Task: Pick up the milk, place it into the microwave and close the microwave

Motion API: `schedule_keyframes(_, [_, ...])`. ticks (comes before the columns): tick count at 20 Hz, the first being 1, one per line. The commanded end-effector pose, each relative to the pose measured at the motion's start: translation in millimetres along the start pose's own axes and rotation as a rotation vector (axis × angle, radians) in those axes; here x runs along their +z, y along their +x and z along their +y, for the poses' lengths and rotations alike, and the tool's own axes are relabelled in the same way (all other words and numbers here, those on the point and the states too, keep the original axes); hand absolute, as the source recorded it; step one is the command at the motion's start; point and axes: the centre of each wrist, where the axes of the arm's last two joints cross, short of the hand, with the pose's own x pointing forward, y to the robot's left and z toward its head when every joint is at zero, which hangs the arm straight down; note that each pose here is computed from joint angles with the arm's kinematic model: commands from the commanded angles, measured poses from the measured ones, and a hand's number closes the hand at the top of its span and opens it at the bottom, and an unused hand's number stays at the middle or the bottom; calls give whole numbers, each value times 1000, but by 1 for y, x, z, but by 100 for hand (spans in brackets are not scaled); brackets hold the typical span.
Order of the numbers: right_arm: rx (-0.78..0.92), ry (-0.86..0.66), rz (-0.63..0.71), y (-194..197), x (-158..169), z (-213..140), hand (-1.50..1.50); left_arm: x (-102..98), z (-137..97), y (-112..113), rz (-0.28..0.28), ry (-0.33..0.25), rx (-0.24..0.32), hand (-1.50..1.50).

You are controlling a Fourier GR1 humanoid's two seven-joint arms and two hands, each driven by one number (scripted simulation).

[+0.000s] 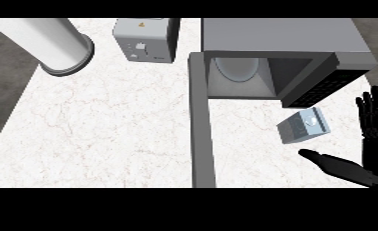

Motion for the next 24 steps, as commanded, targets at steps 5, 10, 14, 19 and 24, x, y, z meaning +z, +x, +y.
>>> schedule_keyframes(5, [54,-17,112,-87,25,-7,-150,18,-12,20,-68,-45,61,-150])
schedule_keyframes(10, [75,16,110,-123,31,9,-150,22,8,20,-71,-40,26,-150])
schedule_keyframes(14, [111,25,122,-139,41,-29,-150,35,7,25,-52,-40,40,-150])
schedule_keyframes(19, [117,28,122,-154,19,-15,-150,28,7,32,-71,-40,34,-150])
schedule_keyframes(24, [85,43,112,-185,30,-8,-150,46,11,29,-64,-64,44,-150])
